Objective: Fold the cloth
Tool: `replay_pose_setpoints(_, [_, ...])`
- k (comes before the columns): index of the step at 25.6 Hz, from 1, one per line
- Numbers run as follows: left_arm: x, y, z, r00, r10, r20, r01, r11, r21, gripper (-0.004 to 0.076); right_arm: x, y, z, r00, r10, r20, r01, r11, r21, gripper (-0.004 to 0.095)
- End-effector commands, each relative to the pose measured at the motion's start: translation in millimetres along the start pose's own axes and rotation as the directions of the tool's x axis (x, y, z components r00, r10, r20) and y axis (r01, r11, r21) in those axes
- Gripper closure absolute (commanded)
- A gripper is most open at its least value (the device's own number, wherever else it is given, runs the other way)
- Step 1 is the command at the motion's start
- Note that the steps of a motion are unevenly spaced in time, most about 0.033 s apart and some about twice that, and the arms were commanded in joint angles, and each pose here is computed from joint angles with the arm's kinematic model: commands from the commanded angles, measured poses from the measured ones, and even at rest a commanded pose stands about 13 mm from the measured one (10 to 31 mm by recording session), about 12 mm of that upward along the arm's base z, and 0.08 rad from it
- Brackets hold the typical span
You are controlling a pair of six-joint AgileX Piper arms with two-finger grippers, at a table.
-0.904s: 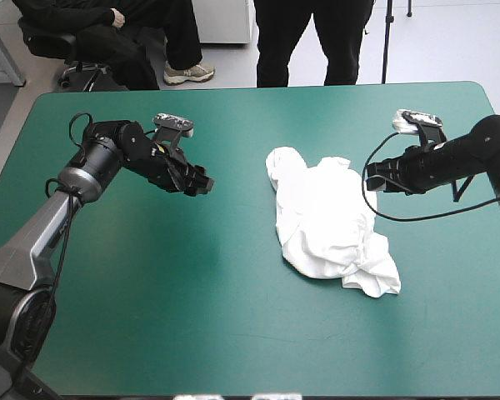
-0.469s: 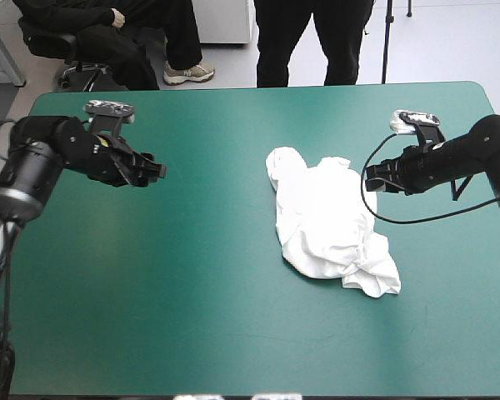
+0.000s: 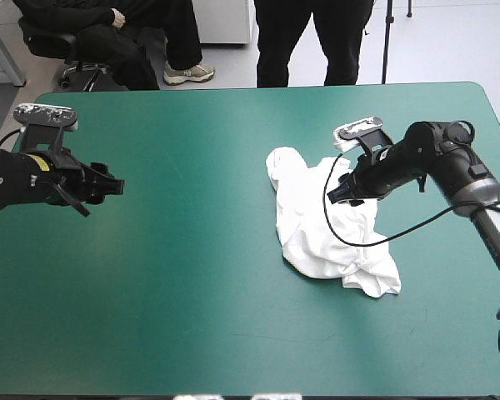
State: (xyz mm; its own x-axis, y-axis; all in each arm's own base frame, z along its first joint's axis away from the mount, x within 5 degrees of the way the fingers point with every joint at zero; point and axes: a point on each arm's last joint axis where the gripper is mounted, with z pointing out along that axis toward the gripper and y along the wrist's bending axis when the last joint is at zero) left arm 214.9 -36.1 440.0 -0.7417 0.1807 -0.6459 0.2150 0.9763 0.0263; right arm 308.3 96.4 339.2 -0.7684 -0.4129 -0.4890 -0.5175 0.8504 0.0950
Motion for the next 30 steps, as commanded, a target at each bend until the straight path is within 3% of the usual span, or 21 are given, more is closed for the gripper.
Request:
replay_pose_setpoints(1, [13,-1,-25,1.0,-0.012,0.011,0.012,1.0,-0.002,0.0257,-10,10,-16,0.996,-0.038,0.082,0.035,0.999,0.032,0.0283])
replay_pose_setpoints(5, [16,-2,-34,0.999,-0.017,0.035,0.017,1.0,-0.003,0.0257,-13,13,0,0.998,-0.035,0.049,0.035,0.999,0.009,0.023])
replay_pose_setpoints(16, [17,-2,-37,0.999,-0.018,0.043,0.018,1.0,0.003,0.0257,-20,-3,73,0.999,0.036,-0.035,-0.037,0.999,-0.013,0.0231])
replay_pose_setpoints(22, [17,-2,-37,0.999,-0.018,0.043,0.018,1.0,0.003,0.0257,-12,-8,119,0.985,0.079,-0.153,-0.088,0.995,-0.056,0.0251])
replay_pose_setpoints(23, [17,-2,-37,0.999,-0.018,0.043,0.018,1.0,0.003,0.0257,-10,-6,125,0.979,0.1,-0.176,-0.117,0.989,-0.085,0.0282])
replay_pose_setpoints(24, [17,-2,-37,0.999,-0.018,0.043,0.018,1.0,0.003,0.0257,-8,-2,132,0.971,0.116,-0.21,-0.148,0.978,-0.146,0.0373])
replay_pose_setpoints(27, [17,-2,-37,0.999,-0.018,0.043,0.018,1.0,0.003,0.0257,-4,24,147,0.958,0.06,-0.282,-0.147,0.943,-0.298,0.086])
replay_pose_setpoints(28, [17,-2,-37,0.999,-0.018,0.043,0.018,1.0,0.003,0.0257,-4,41,149,0.958,-0.006,-0.285,-0.093,0.939,-0.331,0.0918])
replay_pose_setpoints(30, [17,-2,-37,0.999,-0.018,0.043,0.018,1.0,0.003,0.0257,-3,65,151,0.955,-0.071,-0.287,-0.039,0.932,-0.36,0.0925])
